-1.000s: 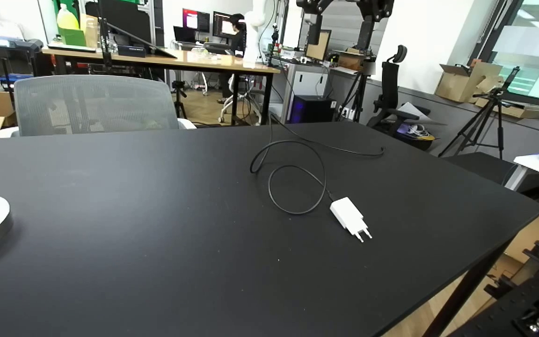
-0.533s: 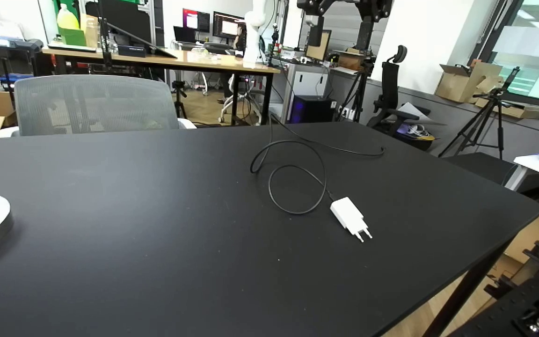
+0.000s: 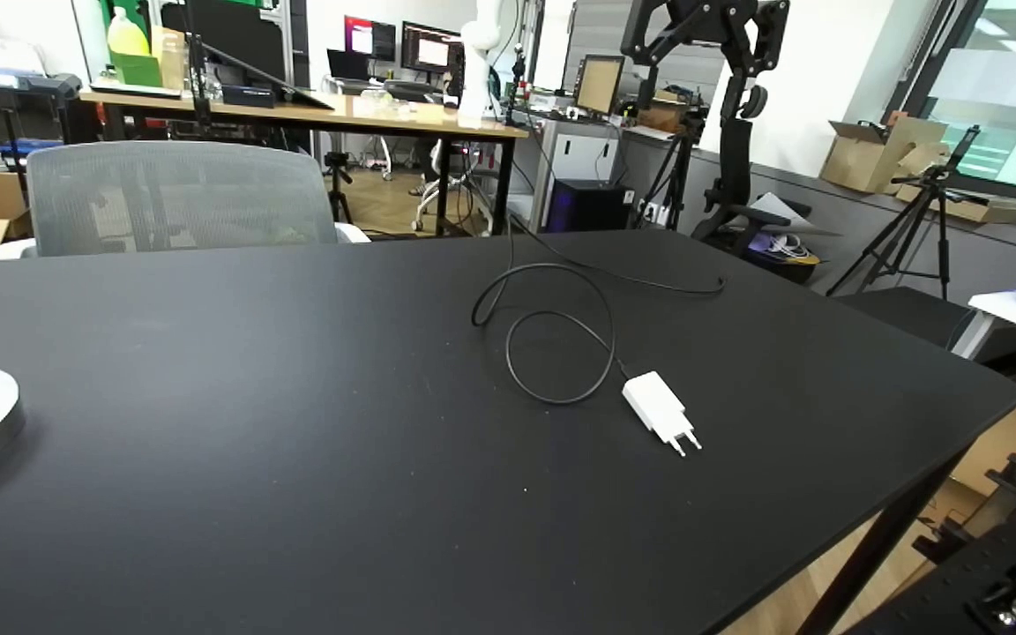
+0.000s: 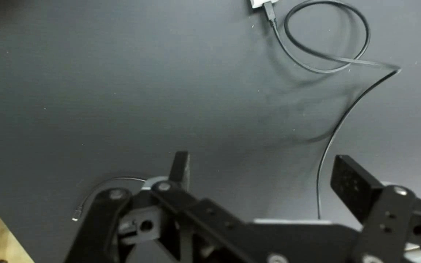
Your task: Spread the charger cable
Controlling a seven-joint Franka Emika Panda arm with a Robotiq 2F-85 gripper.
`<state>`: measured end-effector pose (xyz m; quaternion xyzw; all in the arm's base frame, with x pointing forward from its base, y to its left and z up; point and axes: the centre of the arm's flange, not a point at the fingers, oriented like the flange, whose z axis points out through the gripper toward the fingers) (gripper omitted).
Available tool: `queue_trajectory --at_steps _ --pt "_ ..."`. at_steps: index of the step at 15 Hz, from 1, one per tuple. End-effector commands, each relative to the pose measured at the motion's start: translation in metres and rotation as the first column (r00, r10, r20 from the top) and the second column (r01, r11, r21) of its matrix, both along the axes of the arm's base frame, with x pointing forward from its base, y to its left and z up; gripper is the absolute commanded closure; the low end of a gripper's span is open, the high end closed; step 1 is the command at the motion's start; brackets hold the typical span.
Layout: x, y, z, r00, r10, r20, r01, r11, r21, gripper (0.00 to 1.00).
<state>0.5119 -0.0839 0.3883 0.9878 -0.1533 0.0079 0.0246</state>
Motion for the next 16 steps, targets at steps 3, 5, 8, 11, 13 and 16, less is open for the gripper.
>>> queue_trajectory --at_steps 3,5,8,11,13,16 --pt "0.079 -0.015 -0.011 0.975 -0.222 0.031 0.221 0.975 0.027 0.0" --pt "0.109 -0.015 -0.017 0.966 -0.255 0.052 0.253 0.967 0.028 0.0" --pt "0.092 -0.013 -0.021 0.969 -0.236 0.07 0.235 0.972 0.028 0.0" --pt "0.106 -0.014 -0.028 0.964 -0.254 0.075 0.253 0.967 0.026 0.0" --pt "0.103 -0.014 -0.029 0.958 -0.274 0.086 0.273 0.962 0.03 0.0" --pt "0.124 -0.019 -0.034 0.947 -0.311 0.081 0.306 0.95 0.069 0.0"
